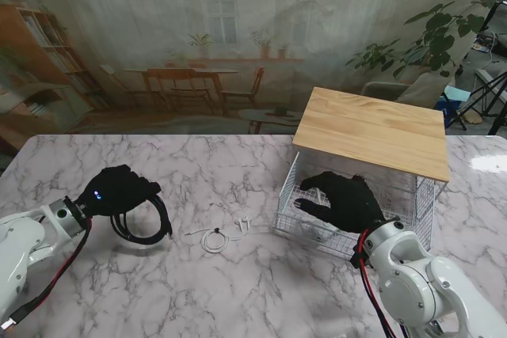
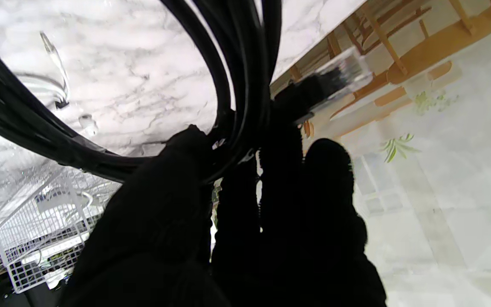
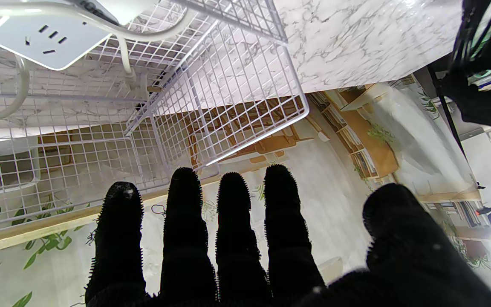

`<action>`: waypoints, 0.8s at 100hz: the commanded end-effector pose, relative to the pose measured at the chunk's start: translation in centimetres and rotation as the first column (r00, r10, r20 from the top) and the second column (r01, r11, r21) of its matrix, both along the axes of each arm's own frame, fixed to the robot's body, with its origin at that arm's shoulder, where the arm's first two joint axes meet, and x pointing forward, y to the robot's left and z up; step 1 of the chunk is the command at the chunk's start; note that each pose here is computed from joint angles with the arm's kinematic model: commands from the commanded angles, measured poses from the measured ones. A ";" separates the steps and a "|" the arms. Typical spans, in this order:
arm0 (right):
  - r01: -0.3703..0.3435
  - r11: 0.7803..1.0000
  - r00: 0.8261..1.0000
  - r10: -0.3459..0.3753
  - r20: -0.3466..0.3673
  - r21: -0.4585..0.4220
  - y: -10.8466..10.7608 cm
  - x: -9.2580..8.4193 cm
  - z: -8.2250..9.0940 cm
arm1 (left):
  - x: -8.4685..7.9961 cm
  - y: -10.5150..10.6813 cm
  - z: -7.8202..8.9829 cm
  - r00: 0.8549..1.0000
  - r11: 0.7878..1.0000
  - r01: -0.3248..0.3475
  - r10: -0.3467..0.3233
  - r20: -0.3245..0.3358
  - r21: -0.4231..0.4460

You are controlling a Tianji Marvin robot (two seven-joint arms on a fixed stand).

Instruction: Load the small electronics into the mesh drawer

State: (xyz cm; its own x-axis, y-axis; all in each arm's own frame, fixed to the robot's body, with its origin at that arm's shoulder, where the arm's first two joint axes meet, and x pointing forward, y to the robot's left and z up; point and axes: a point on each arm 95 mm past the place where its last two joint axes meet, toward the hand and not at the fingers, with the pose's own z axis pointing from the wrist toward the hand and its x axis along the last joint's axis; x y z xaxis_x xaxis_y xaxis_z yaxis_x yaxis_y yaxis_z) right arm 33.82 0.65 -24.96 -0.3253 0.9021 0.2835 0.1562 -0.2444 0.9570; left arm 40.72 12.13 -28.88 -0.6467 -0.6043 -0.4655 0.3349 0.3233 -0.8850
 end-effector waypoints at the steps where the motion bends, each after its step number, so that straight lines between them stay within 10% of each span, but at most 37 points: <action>1: -0.008 1.000 1.000 0.008 0.010 0.000 0.1 -0.1 0.5 | 0.6 -0.8 2.1 0.999 1.000 0.022 -0.022 0.048 0.002; 42: -0.079 0.995 0.995 0.075 0.063 0.065 1.2 0.8 3.7 | 2.6 -5.6 11.1 0.967 0.979 0.192 -0.178 0.184 -0.062; 80: -0.103 0.990 0.995 0.103 0.001 0.102 3.3 3.2 4.7 | 4.6 -13.2 14.8 0.944 0.945 0.308 -0.289 0.159 -0.114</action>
